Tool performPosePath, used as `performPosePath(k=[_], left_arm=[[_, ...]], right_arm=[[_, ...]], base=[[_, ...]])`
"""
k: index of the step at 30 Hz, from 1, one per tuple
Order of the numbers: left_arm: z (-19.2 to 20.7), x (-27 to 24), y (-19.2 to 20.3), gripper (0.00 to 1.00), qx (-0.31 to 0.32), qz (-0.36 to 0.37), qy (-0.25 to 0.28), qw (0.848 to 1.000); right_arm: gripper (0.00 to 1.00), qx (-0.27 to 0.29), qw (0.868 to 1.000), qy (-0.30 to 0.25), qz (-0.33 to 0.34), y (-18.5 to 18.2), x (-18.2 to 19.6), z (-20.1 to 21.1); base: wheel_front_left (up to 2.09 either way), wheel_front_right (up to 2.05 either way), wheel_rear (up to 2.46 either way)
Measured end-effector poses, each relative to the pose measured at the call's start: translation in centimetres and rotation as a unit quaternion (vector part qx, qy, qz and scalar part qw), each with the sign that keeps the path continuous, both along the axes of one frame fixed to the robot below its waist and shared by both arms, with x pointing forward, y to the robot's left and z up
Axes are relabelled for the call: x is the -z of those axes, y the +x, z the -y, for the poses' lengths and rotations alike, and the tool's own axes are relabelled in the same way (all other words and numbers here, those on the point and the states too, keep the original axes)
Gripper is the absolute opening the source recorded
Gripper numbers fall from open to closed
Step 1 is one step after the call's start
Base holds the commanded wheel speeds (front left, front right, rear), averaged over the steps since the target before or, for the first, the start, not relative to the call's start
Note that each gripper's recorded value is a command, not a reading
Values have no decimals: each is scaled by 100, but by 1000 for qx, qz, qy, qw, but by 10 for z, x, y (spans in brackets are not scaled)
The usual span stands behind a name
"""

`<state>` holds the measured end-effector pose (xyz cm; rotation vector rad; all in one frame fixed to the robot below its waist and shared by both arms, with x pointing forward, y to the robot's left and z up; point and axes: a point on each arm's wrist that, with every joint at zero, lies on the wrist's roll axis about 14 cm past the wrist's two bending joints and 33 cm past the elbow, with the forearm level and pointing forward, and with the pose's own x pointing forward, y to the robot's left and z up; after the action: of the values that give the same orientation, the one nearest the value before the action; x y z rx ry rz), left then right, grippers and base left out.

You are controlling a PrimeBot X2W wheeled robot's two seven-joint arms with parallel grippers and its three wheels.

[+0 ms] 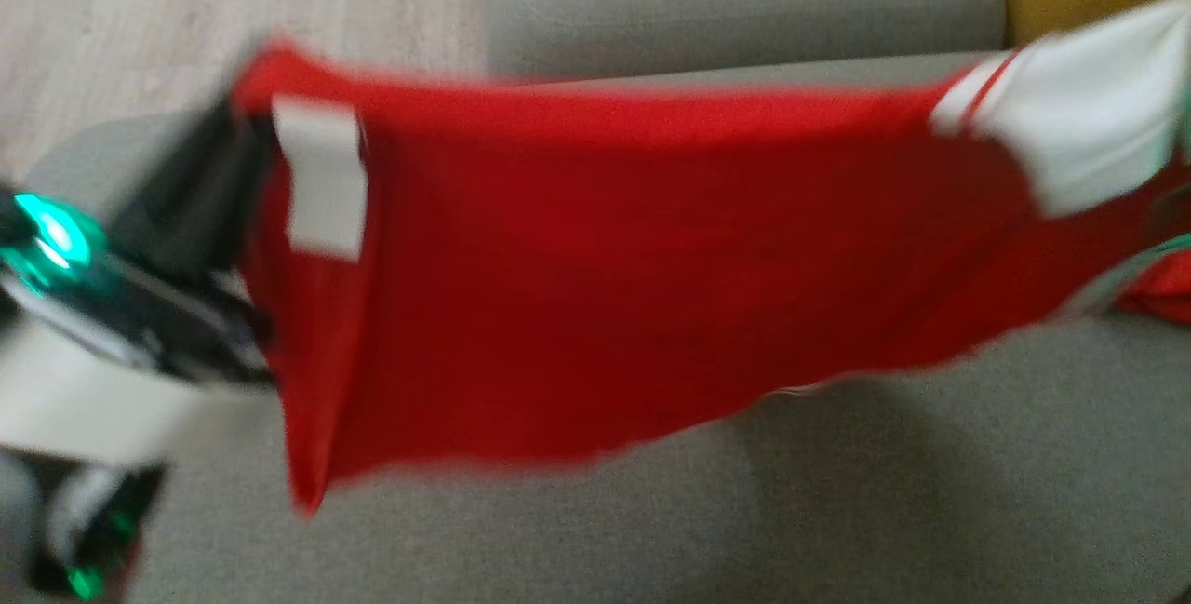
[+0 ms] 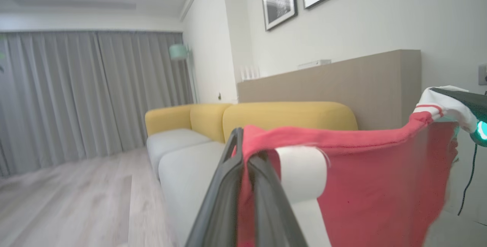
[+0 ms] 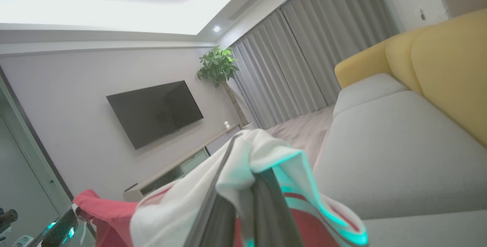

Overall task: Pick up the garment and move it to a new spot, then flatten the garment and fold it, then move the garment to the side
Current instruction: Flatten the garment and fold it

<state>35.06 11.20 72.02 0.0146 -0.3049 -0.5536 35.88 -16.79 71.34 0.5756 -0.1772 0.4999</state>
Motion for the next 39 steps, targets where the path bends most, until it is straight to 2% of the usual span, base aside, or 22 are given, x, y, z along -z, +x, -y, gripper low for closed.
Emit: performPosePath(k=[4,9,15,19,23,26,29,32,36,39], left_arm=[[11,-34,24,0,21,20,17,999],[15,-27,97,0,9,-22,39,999],[2,-1,209,0,-54,-44,71,995],[-3,28,274,0,-88,-40,89,991],[-2,45,319,0,-101,-1,77,992],[6,73,338,0,-91,3,63,994],[23,131,338,0,-61,-33,92,993],[29,171,318,0,-37,-61,94,993],[17,220,281,0,-21,-104,111,988],[12,260,239,0,-6,-155,113,982]], right_arm=[[0,17,999,-32,29,19,-35,12],[0,26,997,-73,10,79,-53,10],[0,56,992,-102,-56,183,-29,4],[0,88,989,-107,-58,249,-11,-1],[0,85,993,-82,-25,294,-4,-17],[0,70,995,-68,-31,315,23,-30],[0,56,993,-73,-76,321,73,-38],[0,43,987,-75,-134,304,127,-41],[0,31,974,-73,-212,257,195,-36],[0,28,960,-73,-269,211,239,-31]], base=[[0,0,0],[0,0,0],[0,0,0],[0,0,0],[0,0,0],[0,0,0],[0,0,0],[0,0,0],[0,0,0],[0,0,0]])
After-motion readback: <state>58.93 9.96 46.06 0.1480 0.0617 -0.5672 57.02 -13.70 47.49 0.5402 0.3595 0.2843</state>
